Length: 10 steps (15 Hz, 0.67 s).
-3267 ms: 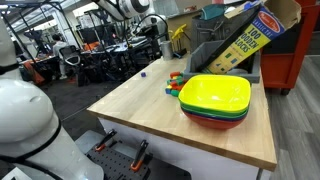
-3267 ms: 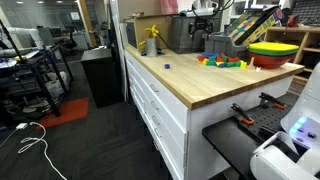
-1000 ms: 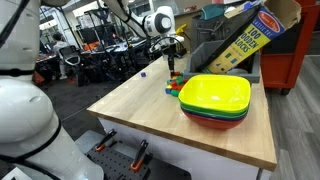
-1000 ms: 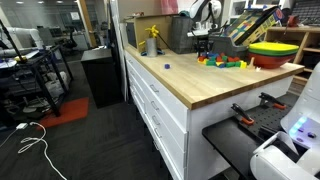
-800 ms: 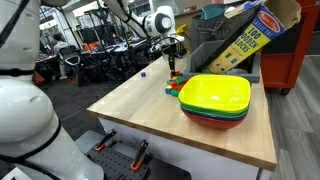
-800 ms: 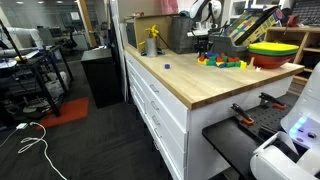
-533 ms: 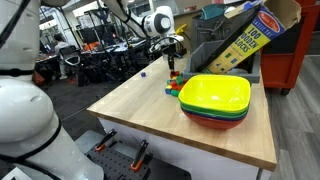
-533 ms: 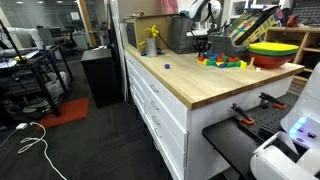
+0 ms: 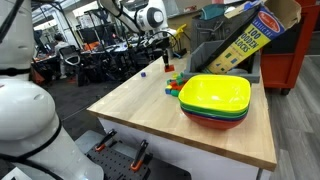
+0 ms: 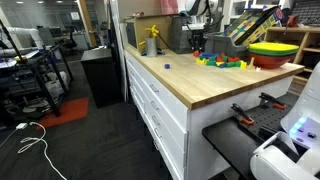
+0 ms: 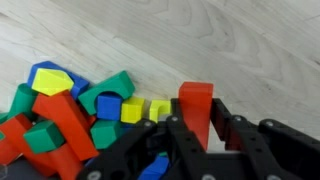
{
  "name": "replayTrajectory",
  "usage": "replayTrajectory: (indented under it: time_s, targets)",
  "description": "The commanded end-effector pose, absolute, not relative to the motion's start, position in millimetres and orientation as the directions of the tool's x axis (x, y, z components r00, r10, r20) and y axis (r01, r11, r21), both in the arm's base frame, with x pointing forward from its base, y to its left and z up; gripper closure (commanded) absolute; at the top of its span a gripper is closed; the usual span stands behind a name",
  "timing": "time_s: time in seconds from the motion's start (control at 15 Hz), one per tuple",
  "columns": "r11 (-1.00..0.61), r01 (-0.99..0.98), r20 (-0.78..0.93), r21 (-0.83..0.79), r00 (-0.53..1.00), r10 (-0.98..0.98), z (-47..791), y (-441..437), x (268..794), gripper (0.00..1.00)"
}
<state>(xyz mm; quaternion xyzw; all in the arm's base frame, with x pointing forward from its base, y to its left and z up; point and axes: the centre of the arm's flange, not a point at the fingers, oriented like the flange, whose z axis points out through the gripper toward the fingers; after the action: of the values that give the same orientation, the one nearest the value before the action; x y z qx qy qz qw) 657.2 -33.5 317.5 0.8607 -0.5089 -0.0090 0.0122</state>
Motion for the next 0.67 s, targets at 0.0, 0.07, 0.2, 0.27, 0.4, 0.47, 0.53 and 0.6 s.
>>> replayTrajectory:
  time_s: [0.0, 0.07, 0.2, 0.27, 0.4, 0.47, 0.53, 0.6]
  targets:
    - [-0.535, -0.845, 0.0, -0.008, 0.535, -0.845, 360, -1, 624, 0.91]
    - [-0.559, -0.829, 0.001, -0.015, 0.559, -0.829, 369, 11, 618, 0.91]
    - [-0.603, -0.797, 0.005, -0.028, 0.603, -0.797, 383, 34, 607, 0.91]
    - [-0.628, -0.778, 0.006, -0.032, 0.628, -0.778, 388, 46, 600, 0.91]
    - [-0.684, -0.729, 0.002, -0.034, 0.684, -0.729, 395, 71, 586, 0.91]
    - [-0.709, -0.705, 0.002, -0.033, 0.709, -0.705, 395, 82, 579, 0.91]
    - [-0.745, -0.666, 0.002, -0.035, 0.746, -0.666, 395, 94, 572, 0.91]
    - [-0.793, -0.609, 0.004, -0.028, 0.793, -0.609, 395, 107, 565, 0.91]
